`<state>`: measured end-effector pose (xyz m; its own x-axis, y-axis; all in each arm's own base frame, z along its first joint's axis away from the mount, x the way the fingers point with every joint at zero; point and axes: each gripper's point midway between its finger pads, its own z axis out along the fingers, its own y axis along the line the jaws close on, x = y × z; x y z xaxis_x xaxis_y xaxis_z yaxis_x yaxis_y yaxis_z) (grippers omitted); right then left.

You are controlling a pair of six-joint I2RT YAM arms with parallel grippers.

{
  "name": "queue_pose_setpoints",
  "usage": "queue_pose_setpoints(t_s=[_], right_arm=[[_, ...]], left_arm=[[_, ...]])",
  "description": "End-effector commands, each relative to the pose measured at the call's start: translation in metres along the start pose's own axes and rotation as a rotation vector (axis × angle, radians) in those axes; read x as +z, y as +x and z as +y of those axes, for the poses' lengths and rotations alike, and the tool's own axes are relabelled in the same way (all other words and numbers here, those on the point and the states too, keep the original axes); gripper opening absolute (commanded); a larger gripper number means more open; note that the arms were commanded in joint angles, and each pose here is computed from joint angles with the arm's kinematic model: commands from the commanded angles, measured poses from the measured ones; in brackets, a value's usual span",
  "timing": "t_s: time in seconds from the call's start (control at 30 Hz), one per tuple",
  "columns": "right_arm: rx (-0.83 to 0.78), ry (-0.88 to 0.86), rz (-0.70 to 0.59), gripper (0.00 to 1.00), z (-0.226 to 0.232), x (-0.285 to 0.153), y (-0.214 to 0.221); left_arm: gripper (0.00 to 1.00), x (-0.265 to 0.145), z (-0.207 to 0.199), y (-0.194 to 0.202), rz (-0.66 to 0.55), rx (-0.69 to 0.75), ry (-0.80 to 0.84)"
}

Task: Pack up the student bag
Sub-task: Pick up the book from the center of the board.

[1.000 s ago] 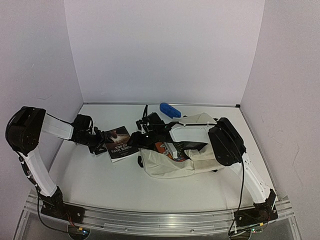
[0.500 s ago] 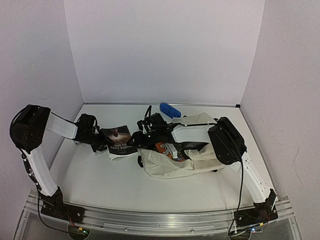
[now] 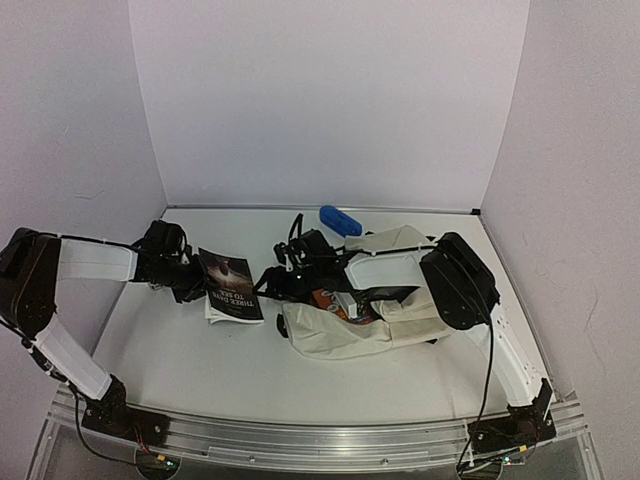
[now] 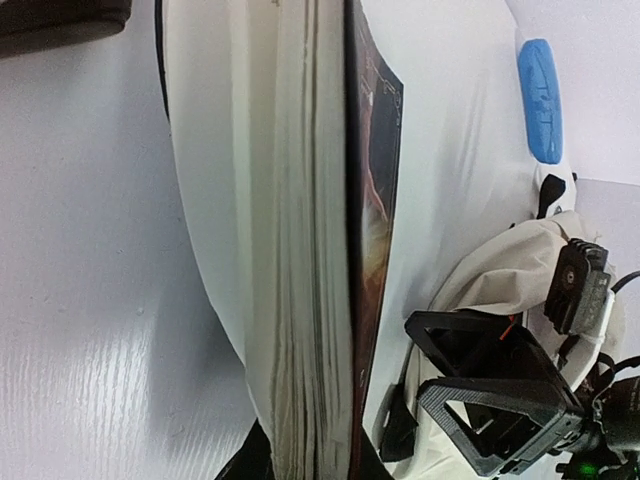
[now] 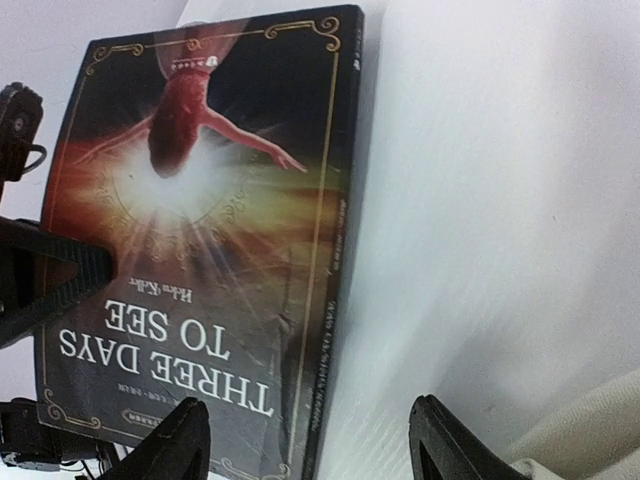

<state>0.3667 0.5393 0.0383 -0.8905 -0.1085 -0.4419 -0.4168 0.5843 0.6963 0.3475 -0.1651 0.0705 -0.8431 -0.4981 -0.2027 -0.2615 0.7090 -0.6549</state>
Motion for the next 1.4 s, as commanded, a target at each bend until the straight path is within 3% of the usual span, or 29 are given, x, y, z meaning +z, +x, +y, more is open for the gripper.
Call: queue_pose_setpoints(t_s=[0.0,0.27,0.4,0.67,0.83,1.0,1.37], right_arm=[[-0.099,-0.001,-0.119,0.73,0.050,-0.062,-0.043],[-0.283,-0.050,-0.263,0.98,0.083,-0.188,-0.092],[-0.375,-0.123,-0.203,0.98,0.097,-0.230,-0.084],[-0.469,0.021,-0.095,0.98,0.082,-0.279,-0.070],[-0.472,-0.043,-0.007,0.98,0.085,-0.288,-0.053],[-0.424,-0.172,0.080,0.98,0.095,-0.282,-0.033],[-0.308,-0.314,0.217,0.70,0.092,-0.257,-0.009]], left_arm=[[0.00,-0.044,-0.045,-0.014,-0.098,0.196,0.119],[0.00,-0.100,-0.116,0.014,-0.042,0.493,0.380],[0.00,-0.117,-0.154,0.049,0.068,0.630,0.518],[0.00,-0.139,-0.206,0.111,0.308,0.772,0.732],[0.00,-0.137,-0.218,0.138,0.444,0.816,0.778],[0.00,-0.135,-0.221,0.147,0.496,0.821,0.812],[0.00,-0.126,-0.227,0.154,0.543,0.837,0.826]])
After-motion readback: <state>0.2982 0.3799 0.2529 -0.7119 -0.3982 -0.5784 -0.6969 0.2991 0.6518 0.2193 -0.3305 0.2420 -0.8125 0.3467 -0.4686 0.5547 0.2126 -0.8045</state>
